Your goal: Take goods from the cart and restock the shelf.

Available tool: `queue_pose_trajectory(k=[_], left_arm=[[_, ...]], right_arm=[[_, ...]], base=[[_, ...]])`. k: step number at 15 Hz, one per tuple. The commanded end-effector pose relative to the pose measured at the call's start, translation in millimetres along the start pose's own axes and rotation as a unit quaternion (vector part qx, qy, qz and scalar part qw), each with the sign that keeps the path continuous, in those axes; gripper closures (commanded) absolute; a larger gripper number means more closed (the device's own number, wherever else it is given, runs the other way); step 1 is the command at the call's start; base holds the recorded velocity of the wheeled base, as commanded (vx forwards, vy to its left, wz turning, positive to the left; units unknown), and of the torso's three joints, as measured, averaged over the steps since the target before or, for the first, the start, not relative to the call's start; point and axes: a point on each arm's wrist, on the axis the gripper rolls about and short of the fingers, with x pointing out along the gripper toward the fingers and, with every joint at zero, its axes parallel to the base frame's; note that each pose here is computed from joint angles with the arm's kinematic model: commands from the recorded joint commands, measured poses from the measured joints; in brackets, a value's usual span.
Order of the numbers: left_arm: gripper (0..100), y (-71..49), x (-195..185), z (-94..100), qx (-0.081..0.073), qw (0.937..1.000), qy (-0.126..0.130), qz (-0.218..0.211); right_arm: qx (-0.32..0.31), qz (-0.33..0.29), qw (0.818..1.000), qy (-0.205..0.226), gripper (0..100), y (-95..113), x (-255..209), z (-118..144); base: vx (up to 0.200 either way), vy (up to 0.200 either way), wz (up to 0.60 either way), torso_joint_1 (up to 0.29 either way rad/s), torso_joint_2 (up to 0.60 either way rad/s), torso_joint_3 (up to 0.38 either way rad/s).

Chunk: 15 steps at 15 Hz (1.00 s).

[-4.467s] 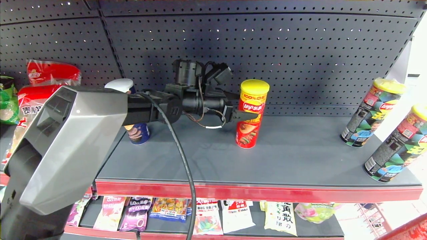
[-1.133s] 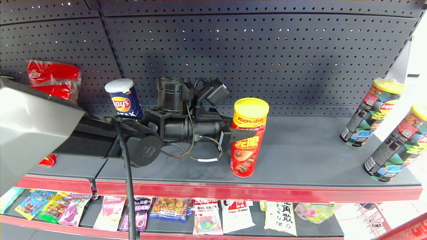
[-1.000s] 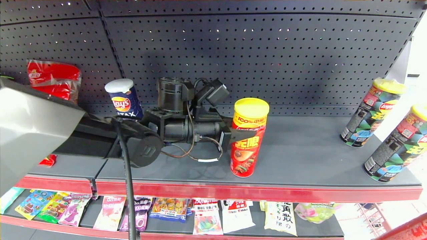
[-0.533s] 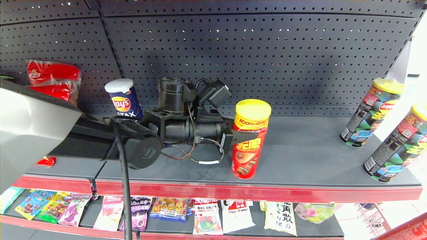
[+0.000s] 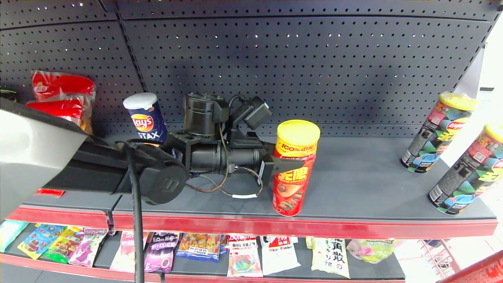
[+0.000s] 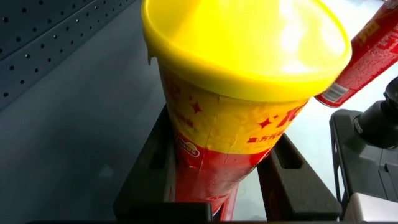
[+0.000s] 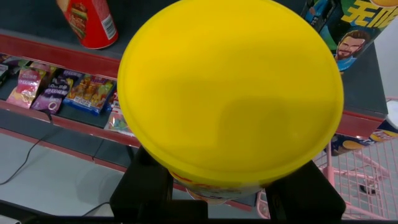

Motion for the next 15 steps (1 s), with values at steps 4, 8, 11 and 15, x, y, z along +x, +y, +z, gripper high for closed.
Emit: queue_pose_trajectory(k=[4, 8, 11, 15], left_arm=[[100, -1.2, -2.3, -0.5, 0.001, 1.0, 0.002, 0.0], [100, -1.5, -1.6, -1.0, 0.002, 1.0, 0.002, -0.001], [0, -1.8, -1.2, -0.8, 0.003, 1.0, 0.002, 0.001], [0, -0.6, -2.3, -0.8, 0.004, 0.9999, 0.003, 0.015]], right_arm=[[0.0, 0.001, 1.0, 0.001, 100, 0.0, 0.2, -0.4], [0.0, 0.001, 1.0, 0.001, 100, 0.0, 0.2, -0.4], [0.0, 0.001, 1.0, 0.003, 100, 0.1, 0.5, -1.2], [0.001, 0.001, 1.0, 0.003, 100, 0.1, 0.5, -1.2]], base=[[0.0, 0.0, 0.0, 0.0, 0.0, 0.0], [0.0, 0.0, 0.0, 0.0, 0.0, 0.0], [0.0, 0.0, 0.0, 0.0, 0.0, 0.0], [0.0, 0.0, 0.0, 0.0, 0.0, 0.0]])
